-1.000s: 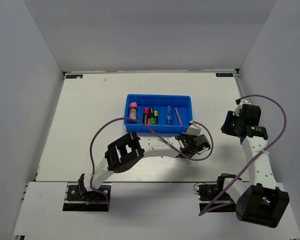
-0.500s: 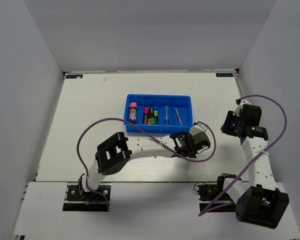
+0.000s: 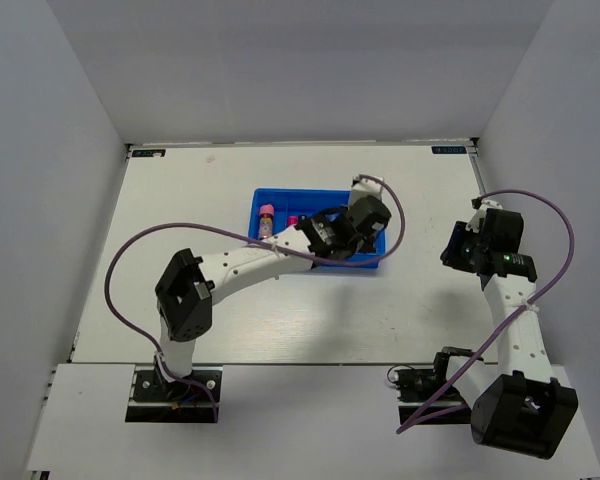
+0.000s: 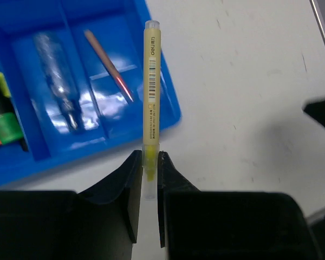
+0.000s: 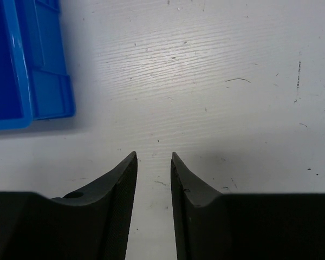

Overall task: Sort the stationery into containers
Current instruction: Place the stationery into the container

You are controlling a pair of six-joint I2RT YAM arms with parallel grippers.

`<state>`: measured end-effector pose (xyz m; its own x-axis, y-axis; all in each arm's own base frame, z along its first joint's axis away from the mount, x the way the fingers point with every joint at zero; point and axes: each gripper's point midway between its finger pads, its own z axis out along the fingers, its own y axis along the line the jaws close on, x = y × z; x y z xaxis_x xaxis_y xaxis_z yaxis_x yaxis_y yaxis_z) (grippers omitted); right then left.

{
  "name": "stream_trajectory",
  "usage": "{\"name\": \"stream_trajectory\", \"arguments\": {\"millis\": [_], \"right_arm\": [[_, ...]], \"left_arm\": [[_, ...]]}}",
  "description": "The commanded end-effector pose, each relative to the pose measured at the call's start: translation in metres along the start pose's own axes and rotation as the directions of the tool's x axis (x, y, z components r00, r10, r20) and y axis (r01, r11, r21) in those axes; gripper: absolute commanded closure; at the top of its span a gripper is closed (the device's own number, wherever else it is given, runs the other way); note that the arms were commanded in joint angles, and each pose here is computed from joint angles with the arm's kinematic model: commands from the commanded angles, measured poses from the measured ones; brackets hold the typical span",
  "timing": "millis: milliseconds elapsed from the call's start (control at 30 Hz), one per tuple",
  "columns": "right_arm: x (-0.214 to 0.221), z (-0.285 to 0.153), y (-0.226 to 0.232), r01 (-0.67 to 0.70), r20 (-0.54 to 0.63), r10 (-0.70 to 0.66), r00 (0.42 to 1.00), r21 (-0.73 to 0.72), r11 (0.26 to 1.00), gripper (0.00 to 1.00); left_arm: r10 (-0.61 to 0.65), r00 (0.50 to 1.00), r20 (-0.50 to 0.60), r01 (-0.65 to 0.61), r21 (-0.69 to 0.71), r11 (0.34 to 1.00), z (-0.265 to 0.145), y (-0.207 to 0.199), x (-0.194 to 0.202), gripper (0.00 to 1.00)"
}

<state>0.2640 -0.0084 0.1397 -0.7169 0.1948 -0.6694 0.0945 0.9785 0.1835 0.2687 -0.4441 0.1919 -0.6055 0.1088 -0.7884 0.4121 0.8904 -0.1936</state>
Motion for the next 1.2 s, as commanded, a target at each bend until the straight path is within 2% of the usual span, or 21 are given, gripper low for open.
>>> {"name": "stream_trajectory", "arguments": {"millis": [0,33,100,300,467,567,633,700,733,833,933,1000,1033,1067,1100,1133,1167], "right_arm": [[-0.006,-0.004,0.004,-0.006,0.027,0.006,1.0,-0.018,1.0,0.65],[-0.005,-0.004,0.004,-0.004,0.023,0.004,1.0,-0.022,1.0,0.65],[-0.006,-0.005,0.004,-0.005,0.028,0.006,1.0,-0.02,1.0,0.64],[-0.005,-0.006,0.005,0.001,0.034,0.0,0.999,-0.027,1.0,0.64],[-0.006,-0.007,0.005,0.004,0.04,-0.003,0.999,-0.027,1.0,0.64],[-0.004,-0.006,0.005,-0.001,0.036,0.002,0.999,-0.027,1.0,0.64],[-0.004,-0.006,0.005,0.002,0.035,-0.001,0.999,-0.03,1.0,0.64],[-0.004,-0.006,0.005,0.0,0.034,0.001,0.999,-0.028,1.0,0.64],[-0.004,-0.006,0.005,0.004,0.034,-0.003,0.999,-0.029,1.0,0.62],[-0.001,-0.005,0.005,0.002,0.028,-0.001,1.0,-0.029,1.0,0.62],[-0.001,-0.006,0.004,0.01,0.028,-0.009,1.0,-0.031,0.999,0.6],[0.0,-0.006,0.01,0.038,0.026,-0.036,0.999,-0.07,0.997,0.51],[0.0,-0.008,0.014,0.056,0.028,-0.054,0.998,-0.092,0.994,0.47],[0.004,-0.008,0.015,0.071,0.021,-0.069,0.997,-0.106,0.992,0.41],[0.003,-0.009,0.019,0.069,0.027,-0.066,0.997,-0.126,0.99,0.37],[0.003,-0.01,0.022,0.105,0.038,-0.1,0.994,-0.15,0.983,0.34],[0.005,-0.01,0.024,0.114,0.036,-0.109,0.993,-0.16,0.981,0.21]], "left_arm": [[-0.099,0.992,0.073,0.103,-0.05,0.993,0.01,0.022,-0.045,1.0],[-0.088,0.995,0.047,0.091,-0.073,0.993,0.026,0.026,-0.035,1.0],[-0.119,0.992,0.046,0.122,-0.09,0.988,0.047,0.03,-0.041,1.0],[-0.168,0.986,0.013,0.168,-0.105,0.98,0.086,0.036,-0.044,1.0],[-0.195,0.98,-0.025,0.189,-0.151,0.97,0.111,0.052,-0.03,0.91],[-0.204,0.978,-0.046,0.194,-0.16,0.968,0.119,0.057,-0.022,0.76],[-0.21,0.976,-0.056,0.199,-0.155,0.968,0.122,0.056,-0.019,0.56],[-0.214,0.975,-0.065,0.202,-0.158,0.967,0.123,0.06,-0.016,0.49],[-0.218,0.974,-0.062,0.207,-0.148,0.967,0.122,0.058,-0.018,0.4],[-0.219,0.974,-0.058,0.211,-0.125,0.97,0.118,0.052,-0.024,0.31],[-0.223,0.974,-0.047,0.217,-0.102,0.971,0.108,0.048,-0.034,0.33],[-0.215,0.976,-0.039,0.212,-0.07,0.975,0.091,0.044,-0.044,0.51],[-0.2,0.978,-0.051,0.196,-0.07,0.978,0.086,0.044,-0.038,0.65],[-0.184,0.982,-0.05,0.181,-0.061,0.982,0.074,0.044,-0.039,0.87],[-0.172,0.985,-0.027,0.171,-0.036,0.985,0.055,0.043,-0.052,0.91],[-0.15,0.988,-0.027,0.149,-0.031,0.988,0.036,0.048,-0.053,0.91],[-0.137,0.99,-0.041,0.136,-0.031,0.99,0.026,0.052,-0.049,0.84]]}}
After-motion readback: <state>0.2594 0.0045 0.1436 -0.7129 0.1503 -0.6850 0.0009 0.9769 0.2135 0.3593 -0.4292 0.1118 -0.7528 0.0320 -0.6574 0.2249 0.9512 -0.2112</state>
